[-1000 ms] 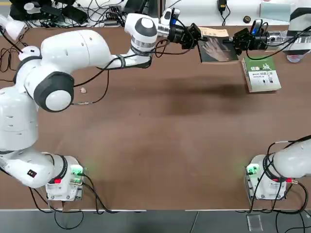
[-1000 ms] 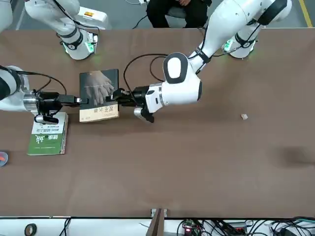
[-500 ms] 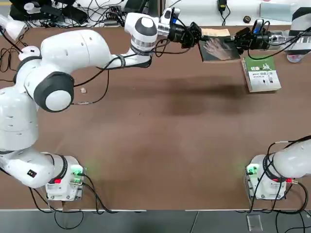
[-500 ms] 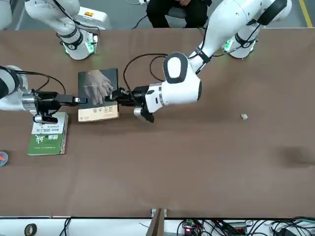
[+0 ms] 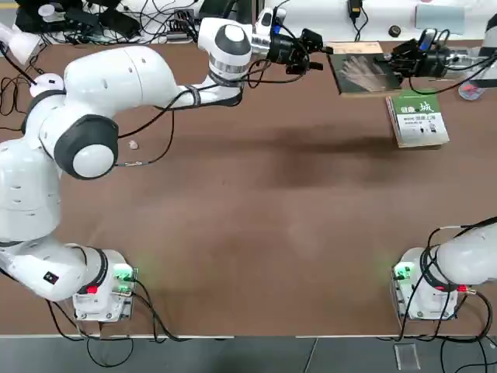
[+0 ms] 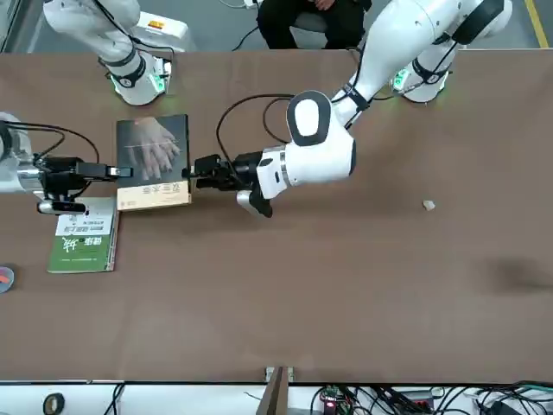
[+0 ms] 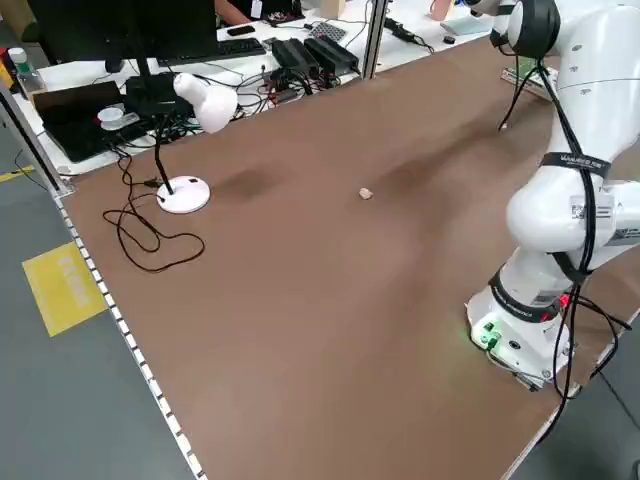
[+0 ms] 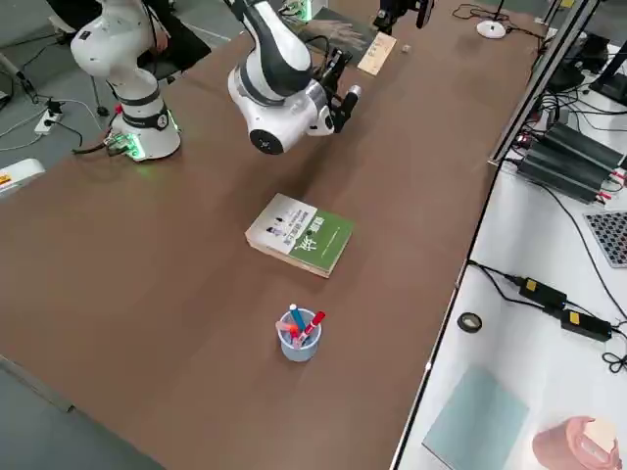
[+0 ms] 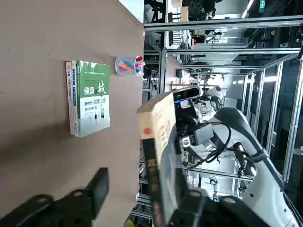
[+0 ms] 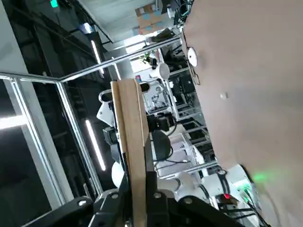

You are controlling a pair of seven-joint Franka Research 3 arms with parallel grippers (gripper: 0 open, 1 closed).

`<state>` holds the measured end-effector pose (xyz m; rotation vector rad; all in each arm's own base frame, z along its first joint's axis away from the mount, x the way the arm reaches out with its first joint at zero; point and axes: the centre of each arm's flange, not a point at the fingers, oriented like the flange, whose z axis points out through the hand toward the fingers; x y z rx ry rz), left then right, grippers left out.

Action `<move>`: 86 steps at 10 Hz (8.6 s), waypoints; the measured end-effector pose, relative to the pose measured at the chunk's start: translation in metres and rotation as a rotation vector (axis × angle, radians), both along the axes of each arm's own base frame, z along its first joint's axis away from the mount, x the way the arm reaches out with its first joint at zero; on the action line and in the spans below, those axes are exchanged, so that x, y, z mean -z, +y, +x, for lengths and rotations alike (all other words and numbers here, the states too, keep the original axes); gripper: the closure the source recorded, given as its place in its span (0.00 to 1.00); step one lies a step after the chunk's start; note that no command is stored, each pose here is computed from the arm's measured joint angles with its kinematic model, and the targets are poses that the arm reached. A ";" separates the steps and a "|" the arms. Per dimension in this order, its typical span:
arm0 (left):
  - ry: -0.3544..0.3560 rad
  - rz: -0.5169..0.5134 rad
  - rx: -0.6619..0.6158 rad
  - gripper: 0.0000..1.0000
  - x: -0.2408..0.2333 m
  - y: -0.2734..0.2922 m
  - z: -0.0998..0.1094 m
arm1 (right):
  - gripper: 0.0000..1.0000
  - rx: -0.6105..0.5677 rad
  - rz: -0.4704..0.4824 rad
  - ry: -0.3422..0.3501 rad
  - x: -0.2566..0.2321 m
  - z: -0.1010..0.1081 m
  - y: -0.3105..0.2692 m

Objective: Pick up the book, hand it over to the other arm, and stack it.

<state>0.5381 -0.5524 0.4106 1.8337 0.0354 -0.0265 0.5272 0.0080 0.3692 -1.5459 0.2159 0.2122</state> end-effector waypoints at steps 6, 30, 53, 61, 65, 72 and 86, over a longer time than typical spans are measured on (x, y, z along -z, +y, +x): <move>-0.214 0.158 -0.009 0.00 -0.033 0.031 0.028 | 0.85 -0.076 -0.222 -0.045 -0.008 -0.003 -0.101; -0.170 1.198 0.250 0.00 -0.111 0.465 0.114 | 0.85 -0.115 -0.301 -0.177 0.133 0.022 -0.297; -0.049 1.291 0.264 0.00 -0.177 0.502 0.029 | 0.85 0.030 -0.516 -0.253 0.184 0.041 -0.339; -0.030 1.297 0.253 0.00 -0.181 0.512 0.005 | 0.85 0.055 -0.519 -0.275 0.202 0.041 -0.325; -0.028 1.298 0.255 0.00 -0.180 0.512 0.000 | 0.85 0.075 -0.530 -0.289 0.202 0.046 -0.323; -0.037 1.304 0.247 0.00 -0.182 0.512 -0.017 | 0.85 0.084 -0.545 -0.316 0.210 0.050 -0.312; -0.037 1.307 0.236 0.00 -0.191 0.512 -0.027 | 0.39 0.086 -0.582 -0.320 0.206 0.053 -0.317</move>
